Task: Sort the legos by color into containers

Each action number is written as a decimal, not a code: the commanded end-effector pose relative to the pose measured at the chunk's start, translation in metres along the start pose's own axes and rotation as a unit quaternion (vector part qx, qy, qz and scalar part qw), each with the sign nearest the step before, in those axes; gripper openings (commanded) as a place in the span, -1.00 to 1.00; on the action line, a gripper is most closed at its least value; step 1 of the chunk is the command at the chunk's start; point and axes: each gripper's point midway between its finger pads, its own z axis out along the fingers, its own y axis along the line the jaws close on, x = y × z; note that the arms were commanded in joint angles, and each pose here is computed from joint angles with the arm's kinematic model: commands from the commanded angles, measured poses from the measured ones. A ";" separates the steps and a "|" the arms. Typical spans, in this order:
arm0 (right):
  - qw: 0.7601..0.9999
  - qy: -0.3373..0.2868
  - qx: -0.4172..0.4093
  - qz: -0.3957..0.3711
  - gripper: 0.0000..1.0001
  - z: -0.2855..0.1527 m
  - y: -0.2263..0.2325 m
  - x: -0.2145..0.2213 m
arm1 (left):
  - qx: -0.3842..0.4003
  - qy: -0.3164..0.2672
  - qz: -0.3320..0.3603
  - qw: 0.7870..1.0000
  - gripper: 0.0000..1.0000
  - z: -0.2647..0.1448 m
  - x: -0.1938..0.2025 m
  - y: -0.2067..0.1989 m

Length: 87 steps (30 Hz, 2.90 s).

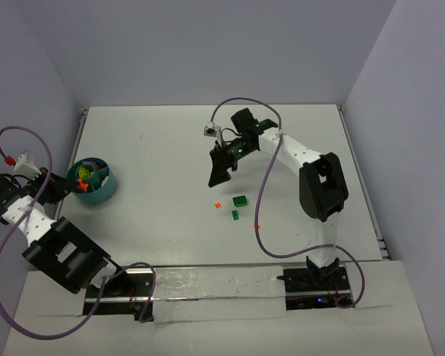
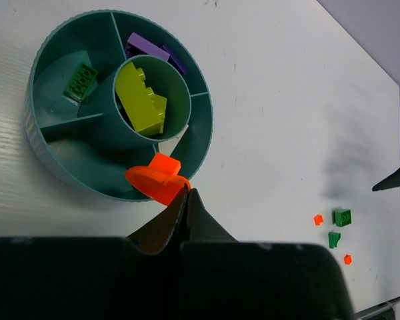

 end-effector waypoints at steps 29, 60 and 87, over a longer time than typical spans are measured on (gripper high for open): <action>1.000 -0.010 0.008 -0.025 0.99 -0.012 0.002 -0.015 | 0.000 -0.038 0.039 0.999 -0.04 -0.002 -0.034 -0.002; 0.876 -0.157 0.385 0.243 1.00 -0.245 -0.095 0.122 | 0.273 0.410 0.574 0.654 0.27 0.165 0.275 -0.342; 0.872 -0.169 0.389 0.244 1.00 -0.278 -0.087 0.138 | 0.228 0.427 0.668 0.565 0.34 0.171 0.374 -0.343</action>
